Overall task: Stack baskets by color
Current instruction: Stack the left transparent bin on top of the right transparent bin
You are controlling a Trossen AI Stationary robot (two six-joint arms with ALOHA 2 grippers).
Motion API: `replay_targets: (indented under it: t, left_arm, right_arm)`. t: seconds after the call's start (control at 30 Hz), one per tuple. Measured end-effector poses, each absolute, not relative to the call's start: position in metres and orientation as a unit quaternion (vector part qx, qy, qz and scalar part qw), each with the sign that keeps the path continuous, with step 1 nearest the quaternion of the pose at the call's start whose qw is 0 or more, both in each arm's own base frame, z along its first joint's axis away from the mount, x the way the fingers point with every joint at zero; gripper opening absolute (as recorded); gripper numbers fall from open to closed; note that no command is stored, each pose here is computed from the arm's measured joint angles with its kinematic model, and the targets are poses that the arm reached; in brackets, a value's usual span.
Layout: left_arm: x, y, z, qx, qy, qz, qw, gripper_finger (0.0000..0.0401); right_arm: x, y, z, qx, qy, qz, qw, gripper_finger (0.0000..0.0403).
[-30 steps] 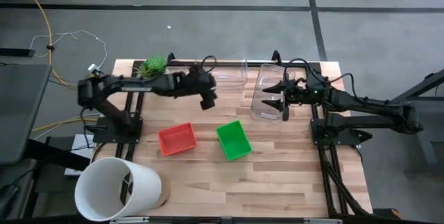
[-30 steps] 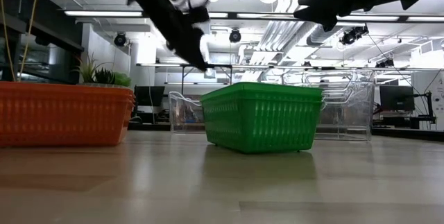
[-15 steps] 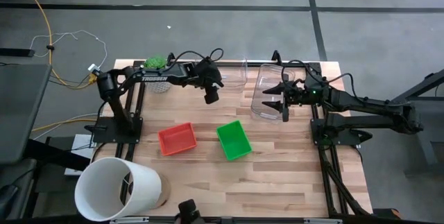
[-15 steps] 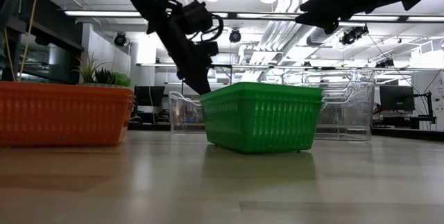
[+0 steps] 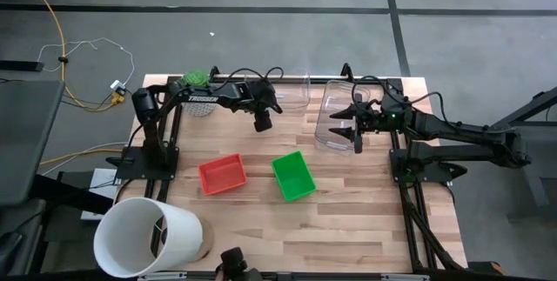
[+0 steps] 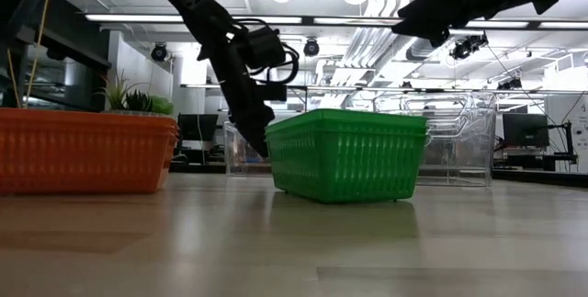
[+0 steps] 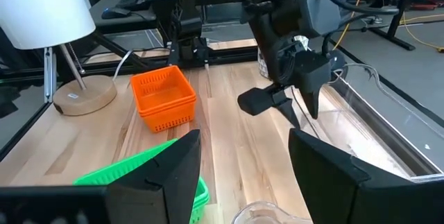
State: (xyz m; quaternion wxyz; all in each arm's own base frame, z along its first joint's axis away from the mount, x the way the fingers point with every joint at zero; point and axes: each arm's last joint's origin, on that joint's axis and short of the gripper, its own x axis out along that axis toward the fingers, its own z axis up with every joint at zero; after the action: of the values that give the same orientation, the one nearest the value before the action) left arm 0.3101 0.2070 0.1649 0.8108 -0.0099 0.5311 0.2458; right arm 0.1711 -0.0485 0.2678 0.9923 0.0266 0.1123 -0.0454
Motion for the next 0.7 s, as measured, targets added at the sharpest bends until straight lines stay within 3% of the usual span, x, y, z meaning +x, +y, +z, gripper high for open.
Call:
replay_targets:
  t: [0.17, 0.37, 0.5, 0.7]
  left_arm:
    - [0.310, 0.207, 0.165, -0.008, 0.533, 0.252, 0.808, 0.0125]
    - [0.312, 0.201, 0.166, -0.026, 0.529, 0.251, 0.810, 0.0015]
    - [0.313, 0.194, 0.182, -0.027, 0.505, 0.278, 0.817, 0.0006]
    - [0.300, 0.177, 0.243, -0.046, 0.411, 0.312, 0.855, 0.0001]
  right_arm:
    - [0.171, -0.048, 0.267, 0.029, 0.116, -0.046, 0.992, 0.0204]
    - [0.171, -0.048, 0.267, 0.029, 0.117, -0.045, 0.992, 0.0204]
    - [0.171, -0.048, 0.268, 0.028, 0.111, -0.046, 0.992, 0.0204]
    - [0.170, -0.048, 0.277, 0.034, 0.069, -0.048, 0.996, 0.0204]
